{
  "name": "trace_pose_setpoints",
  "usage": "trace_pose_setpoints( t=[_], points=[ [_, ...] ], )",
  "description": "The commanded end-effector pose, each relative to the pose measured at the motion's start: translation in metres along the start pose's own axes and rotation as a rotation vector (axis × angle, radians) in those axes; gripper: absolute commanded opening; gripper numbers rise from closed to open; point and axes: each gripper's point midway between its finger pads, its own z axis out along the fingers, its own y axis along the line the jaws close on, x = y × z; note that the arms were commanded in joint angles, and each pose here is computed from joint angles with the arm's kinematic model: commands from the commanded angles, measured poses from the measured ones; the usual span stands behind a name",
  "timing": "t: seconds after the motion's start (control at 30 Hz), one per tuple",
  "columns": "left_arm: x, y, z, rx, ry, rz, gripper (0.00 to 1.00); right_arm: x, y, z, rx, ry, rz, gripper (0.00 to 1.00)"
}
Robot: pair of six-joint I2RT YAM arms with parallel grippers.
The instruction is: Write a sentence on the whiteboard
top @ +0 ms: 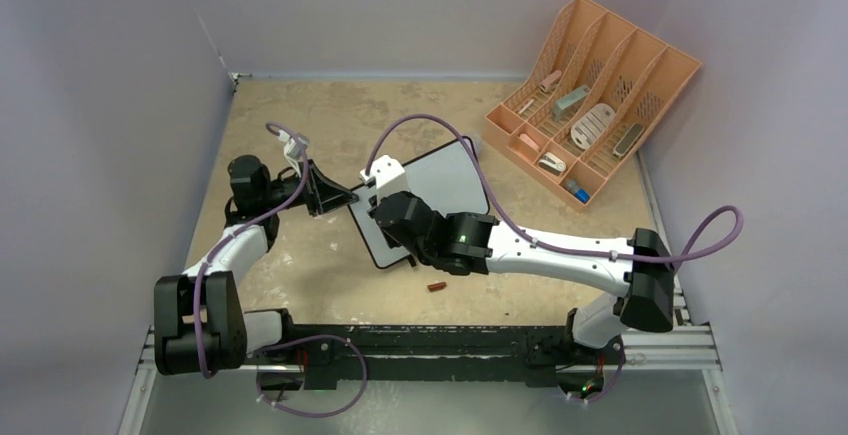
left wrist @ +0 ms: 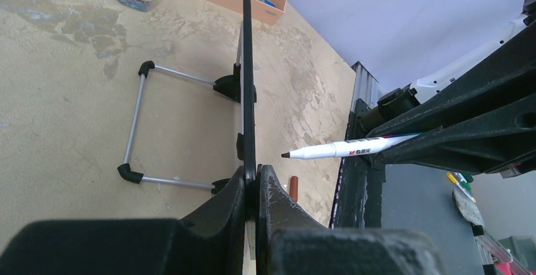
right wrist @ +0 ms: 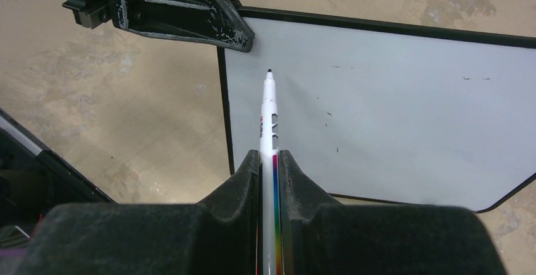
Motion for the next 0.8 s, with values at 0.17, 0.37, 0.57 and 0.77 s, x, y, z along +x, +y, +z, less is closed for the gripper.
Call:
trace_pose_setpoints(
  t=[0.17,0.37,0.57,0.77],
  points=[
    [-0.0023,-0.0073,0.0058,0.024,0.013,0.068,0.0,-0.0216,0.0069,-0.0017,0.031,-0.026,0.061,0.0],
    [-0.0019,-0.0088,0.0067,0.027,0.015,0.072,0.0,-0.0186,0.007,0.002,0.056,-0.009,0.058,0.0],
    [-0.0017,-0.0095,0.0073,0.026,0.016,0.076,0.0,-0.0219,0.0092,0.0031,0.06,-0.023,0.064,0.0],
    [-0.0014,-0.0091,0.0076,0.024,0.016,0.074,0.0,-0.0263,0.0082,0.0021,0.07,-0.04,0.073,0.0]
  ],
)
